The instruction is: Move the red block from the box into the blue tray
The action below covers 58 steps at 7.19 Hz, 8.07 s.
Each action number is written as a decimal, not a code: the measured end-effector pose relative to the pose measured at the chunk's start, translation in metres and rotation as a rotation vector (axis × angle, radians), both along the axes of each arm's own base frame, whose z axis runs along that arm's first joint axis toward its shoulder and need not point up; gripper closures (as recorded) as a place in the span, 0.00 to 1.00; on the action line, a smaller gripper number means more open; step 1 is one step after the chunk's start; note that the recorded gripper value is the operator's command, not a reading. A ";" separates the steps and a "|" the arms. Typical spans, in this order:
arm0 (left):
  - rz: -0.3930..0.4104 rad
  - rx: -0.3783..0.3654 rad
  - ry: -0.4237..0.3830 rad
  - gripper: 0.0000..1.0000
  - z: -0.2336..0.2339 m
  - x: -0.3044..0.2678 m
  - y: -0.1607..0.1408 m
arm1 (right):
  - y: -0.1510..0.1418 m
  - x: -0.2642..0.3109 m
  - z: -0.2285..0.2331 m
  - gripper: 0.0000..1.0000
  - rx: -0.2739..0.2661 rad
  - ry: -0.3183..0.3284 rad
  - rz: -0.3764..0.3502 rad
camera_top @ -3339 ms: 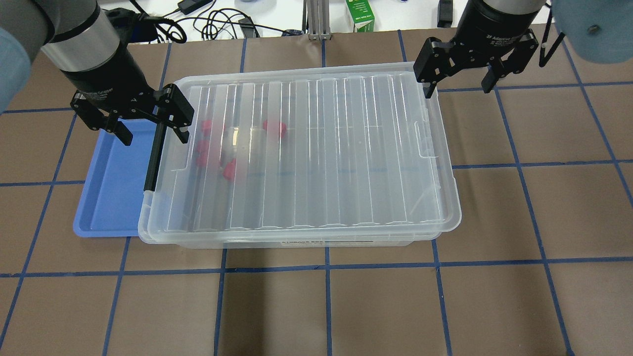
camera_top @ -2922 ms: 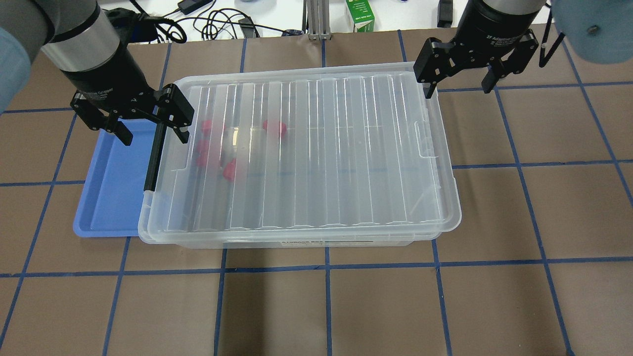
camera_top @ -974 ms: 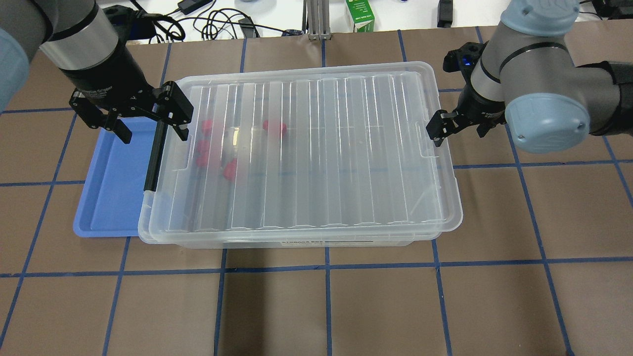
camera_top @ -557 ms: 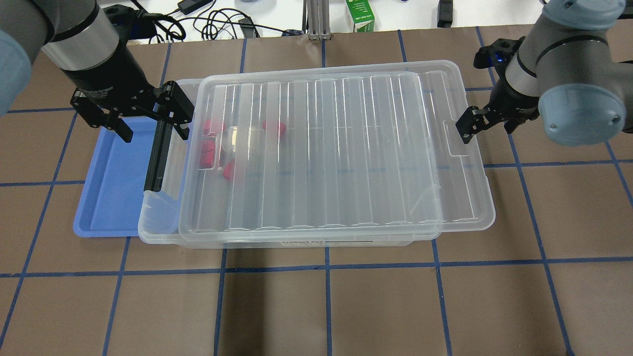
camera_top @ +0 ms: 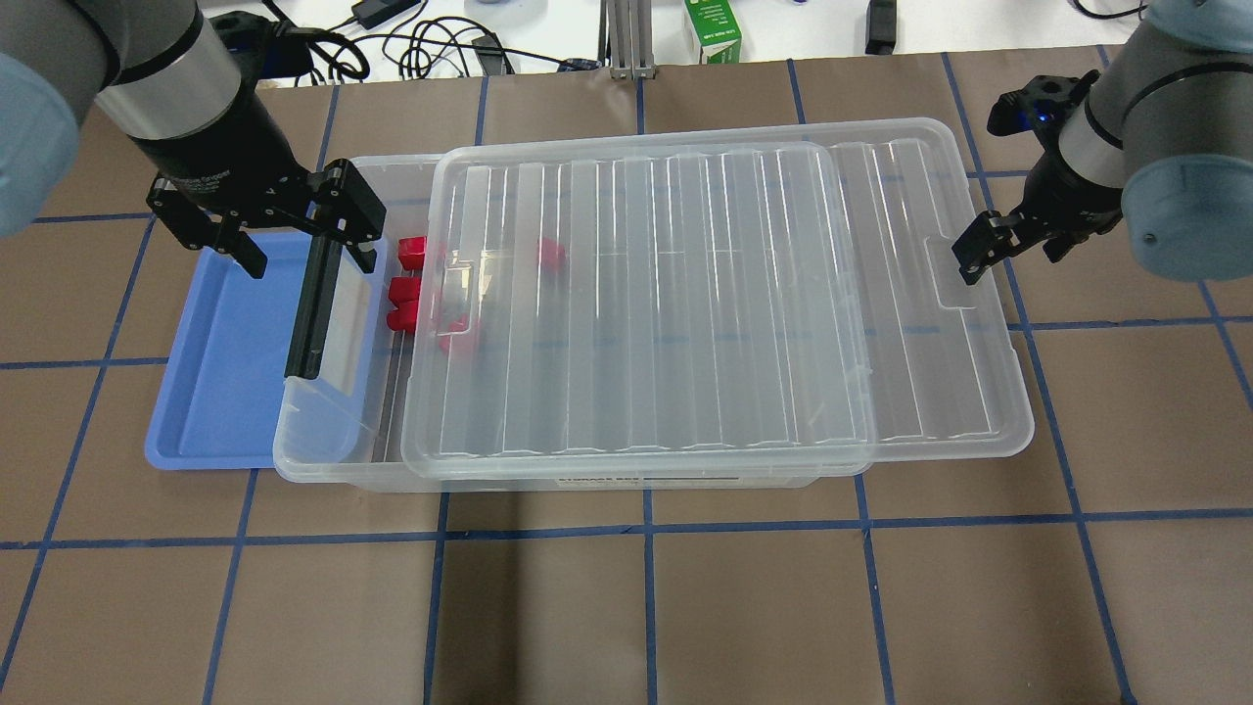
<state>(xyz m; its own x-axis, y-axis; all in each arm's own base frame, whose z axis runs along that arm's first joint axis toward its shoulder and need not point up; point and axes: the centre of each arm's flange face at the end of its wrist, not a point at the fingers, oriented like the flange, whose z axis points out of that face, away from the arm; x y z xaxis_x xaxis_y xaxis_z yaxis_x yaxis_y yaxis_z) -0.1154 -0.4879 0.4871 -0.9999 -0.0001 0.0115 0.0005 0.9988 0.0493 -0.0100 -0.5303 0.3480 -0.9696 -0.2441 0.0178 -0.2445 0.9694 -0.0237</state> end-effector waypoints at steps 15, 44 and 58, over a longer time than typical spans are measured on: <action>-0.403 -0.006 0.030 0.06 -0.192 -0.003 -0.058 | 0.011 -0.088 0.030 0.00 0.002 0.058 -0.028; -0.428 -0.019 0.013 1.00 -0.138 -0.022 -0.096 | 0.040 0.146 0.161 0.00 -0.024 -0.006 -0.220; -0.012 0.089 0.067 1.00 -0.249 0.252 -0.092 | 0.023 -0.150 0.036 0.00 0.079 -0.012 -0.134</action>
